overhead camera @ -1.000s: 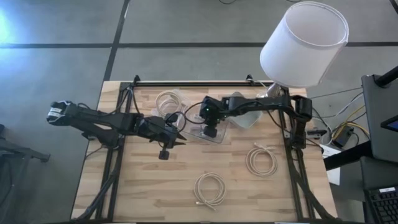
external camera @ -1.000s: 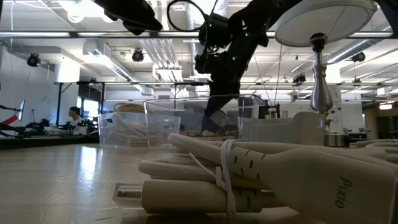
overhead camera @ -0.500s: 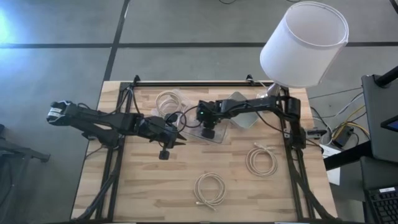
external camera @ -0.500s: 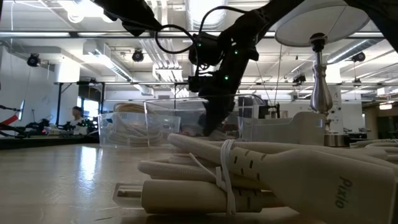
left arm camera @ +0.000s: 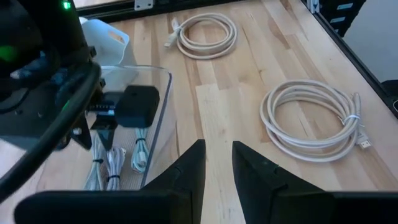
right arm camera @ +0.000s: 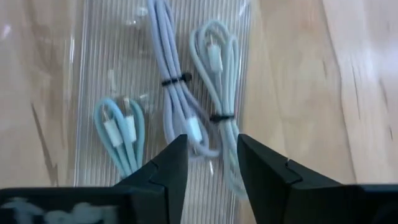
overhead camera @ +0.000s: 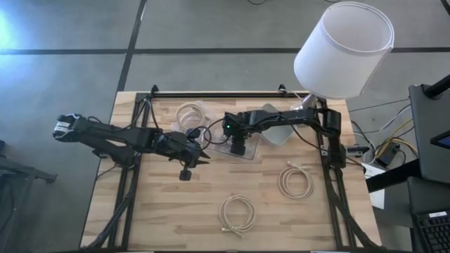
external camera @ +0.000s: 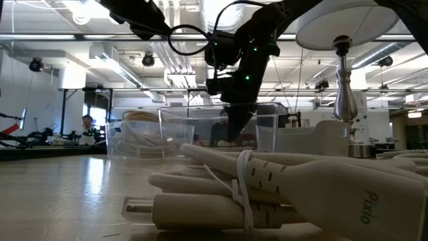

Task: Pick & Place USB Port
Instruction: Put the brown USB cable into the gray bin

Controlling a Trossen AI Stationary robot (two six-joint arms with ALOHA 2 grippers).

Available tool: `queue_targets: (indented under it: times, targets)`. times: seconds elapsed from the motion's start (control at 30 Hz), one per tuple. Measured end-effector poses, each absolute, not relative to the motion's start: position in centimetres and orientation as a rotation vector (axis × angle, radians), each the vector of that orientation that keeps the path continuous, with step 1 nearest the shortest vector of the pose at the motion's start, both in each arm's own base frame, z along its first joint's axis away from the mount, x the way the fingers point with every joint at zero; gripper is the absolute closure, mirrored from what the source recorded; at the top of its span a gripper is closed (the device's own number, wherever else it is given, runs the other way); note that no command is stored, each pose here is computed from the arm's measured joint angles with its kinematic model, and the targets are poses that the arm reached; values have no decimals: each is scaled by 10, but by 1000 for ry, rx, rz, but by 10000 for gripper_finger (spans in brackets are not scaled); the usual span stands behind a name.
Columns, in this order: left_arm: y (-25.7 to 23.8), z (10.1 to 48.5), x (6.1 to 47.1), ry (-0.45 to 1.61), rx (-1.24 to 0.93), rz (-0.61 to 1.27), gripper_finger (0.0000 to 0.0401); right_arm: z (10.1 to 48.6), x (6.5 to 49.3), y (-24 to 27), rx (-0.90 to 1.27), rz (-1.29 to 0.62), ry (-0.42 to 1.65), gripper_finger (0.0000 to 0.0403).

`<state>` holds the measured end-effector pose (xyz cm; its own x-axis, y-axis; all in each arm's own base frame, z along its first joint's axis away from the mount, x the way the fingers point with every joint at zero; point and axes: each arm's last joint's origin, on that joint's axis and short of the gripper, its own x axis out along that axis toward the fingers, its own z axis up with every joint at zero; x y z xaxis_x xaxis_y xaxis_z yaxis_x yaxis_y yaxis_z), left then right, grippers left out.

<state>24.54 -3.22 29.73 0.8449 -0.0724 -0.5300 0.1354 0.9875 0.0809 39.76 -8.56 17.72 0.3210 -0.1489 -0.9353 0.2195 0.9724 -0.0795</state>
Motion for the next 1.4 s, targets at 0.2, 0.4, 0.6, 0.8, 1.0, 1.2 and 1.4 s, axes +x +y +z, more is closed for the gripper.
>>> queue_targets:
  times: [0.2, 0.4, 0.6, 0.8, 1.0, 1.2, 1.4]
  targets:
    - [-32, 297, 245, 559, 117, -110, 321, 189, 391, -69, 100, -249, 1247, 253]
    - [-32, 297, 245, 559, 116, -110, 321, 221, 382, -38, 167, -260, 1189, 251]
    - [-32, 297, 245, 559, 115, -109, 321, 257, 367, -1, 194, -219, 1114, 257]
    - [-32, 297, 245, 559, 115, -110, 321, 274, 345, 35, 303, -240, 1133, 258]
    - [-32, 297, 245, 559, 115, -110, 321, 265, 319, 67, 398, -357, 1303, 259]
    - [-32, 297, 245, 559, 115, -109, 321, 238, 295, 96, 487, -419, 1457, 255]
    - [-32, 297, 245, 559, 115, -110, 321, 200, 266, 112, 607, -505, 1654, 254]
